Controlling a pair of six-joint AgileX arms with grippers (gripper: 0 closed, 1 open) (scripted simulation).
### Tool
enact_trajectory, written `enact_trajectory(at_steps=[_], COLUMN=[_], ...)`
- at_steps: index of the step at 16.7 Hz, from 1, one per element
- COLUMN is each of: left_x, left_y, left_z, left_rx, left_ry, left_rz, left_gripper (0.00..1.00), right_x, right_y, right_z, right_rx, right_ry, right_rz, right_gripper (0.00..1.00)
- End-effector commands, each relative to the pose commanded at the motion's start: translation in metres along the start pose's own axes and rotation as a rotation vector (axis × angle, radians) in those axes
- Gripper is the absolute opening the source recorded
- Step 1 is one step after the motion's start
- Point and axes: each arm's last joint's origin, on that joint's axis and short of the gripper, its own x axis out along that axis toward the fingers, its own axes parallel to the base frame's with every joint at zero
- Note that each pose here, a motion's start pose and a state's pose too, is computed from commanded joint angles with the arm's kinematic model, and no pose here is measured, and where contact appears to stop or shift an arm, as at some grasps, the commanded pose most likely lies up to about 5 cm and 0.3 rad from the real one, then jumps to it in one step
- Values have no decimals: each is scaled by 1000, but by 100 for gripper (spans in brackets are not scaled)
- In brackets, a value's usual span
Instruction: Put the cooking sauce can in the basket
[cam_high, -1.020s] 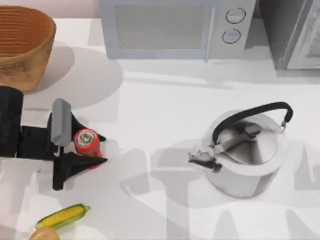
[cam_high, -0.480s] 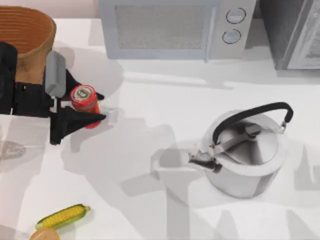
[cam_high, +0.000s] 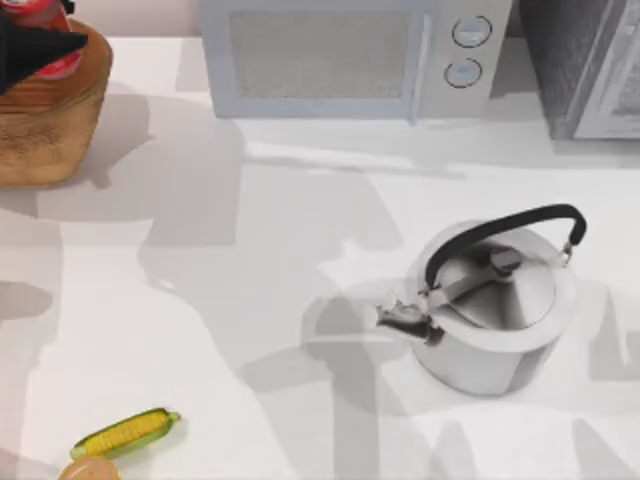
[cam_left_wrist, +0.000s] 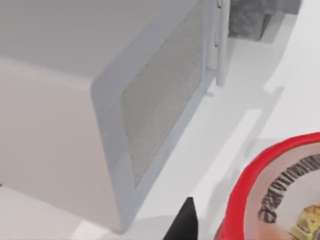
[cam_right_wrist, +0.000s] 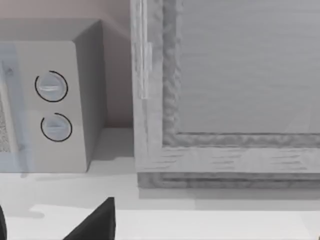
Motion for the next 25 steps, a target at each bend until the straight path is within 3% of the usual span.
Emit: enact_trajectory(at_steps=[5, 9, 14, 25], left_x=[-88, -122, -120, -64], left_y=[39, 47, 46, 61], left_z=[17, 20, 21, -4], left_rx=[-106, -156, -151, -155], left_ry=[36, 50, 49, 50], left_rz=[214, 299, 294, 299], left_gripper=[0, 0, 0, 0], right_x=[0, 0, 0, 0], right_y=[0, 0, 0, 0], right_z=[0, 0, 0, 0], right_rx=[0, 0, 0, 0], right_ry=[0, 0, 0, 0], right_rz=[0, 0, 0, 0], right_gripper=[100, 100, 100, 100])
